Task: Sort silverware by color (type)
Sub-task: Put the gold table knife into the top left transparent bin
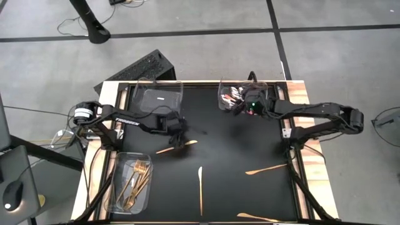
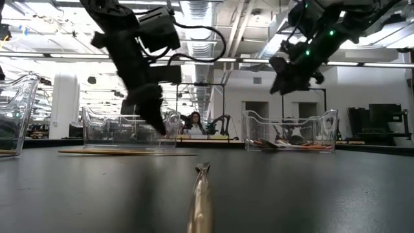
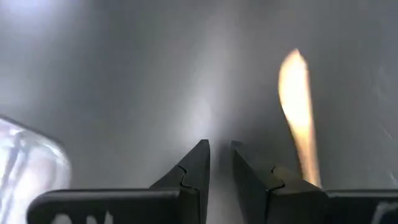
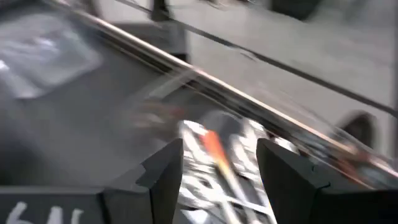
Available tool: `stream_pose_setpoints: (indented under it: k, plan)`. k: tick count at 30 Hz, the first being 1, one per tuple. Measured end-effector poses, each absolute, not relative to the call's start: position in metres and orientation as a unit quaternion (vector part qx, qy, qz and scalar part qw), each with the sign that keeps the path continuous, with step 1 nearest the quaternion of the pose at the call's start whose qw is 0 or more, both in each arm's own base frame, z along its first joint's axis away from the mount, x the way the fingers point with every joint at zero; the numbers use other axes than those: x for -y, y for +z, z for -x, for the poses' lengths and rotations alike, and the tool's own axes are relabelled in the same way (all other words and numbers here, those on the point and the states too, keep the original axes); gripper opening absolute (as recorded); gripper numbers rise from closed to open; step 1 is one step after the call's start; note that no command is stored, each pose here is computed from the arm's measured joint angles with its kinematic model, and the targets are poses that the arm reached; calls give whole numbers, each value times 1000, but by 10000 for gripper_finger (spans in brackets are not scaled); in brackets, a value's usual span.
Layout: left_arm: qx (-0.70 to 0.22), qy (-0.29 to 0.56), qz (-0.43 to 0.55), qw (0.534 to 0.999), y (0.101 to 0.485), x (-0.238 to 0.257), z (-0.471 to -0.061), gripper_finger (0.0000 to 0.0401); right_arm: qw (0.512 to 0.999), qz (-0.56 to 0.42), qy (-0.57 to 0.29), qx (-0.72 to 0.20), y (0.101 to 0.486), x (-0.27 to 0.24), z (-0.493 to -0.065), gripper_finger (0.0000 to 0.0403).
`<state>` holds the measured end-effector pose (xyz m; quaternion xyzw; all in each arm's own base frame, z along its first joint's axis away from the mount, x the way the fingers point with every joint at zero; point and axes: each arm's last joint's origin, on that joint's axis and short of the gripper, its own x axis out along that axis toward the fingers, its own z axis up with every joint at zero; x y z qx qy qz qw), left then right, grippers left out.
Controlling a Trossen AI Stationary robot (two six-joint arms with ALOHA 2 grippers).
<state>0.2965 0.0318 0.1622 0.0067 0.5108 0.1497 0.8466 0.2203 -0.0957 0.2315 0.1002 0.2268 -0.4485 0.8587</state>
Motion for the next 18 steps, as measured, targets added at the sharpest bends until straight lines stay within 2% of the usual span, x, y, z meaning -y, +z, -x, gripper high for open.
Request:
stream_pose_setpoints:
  k: [7, 18]
  plan:
    - [-566, 122, 10, 815, 157, -11, -286, 50, 896, -87, -396, -182, 241, 76, -234, 225]
    - [-587, 6, 79, 806, 156, 9, -284, 50, 902, -78, -371, -204, 235, 64, -240, 225]
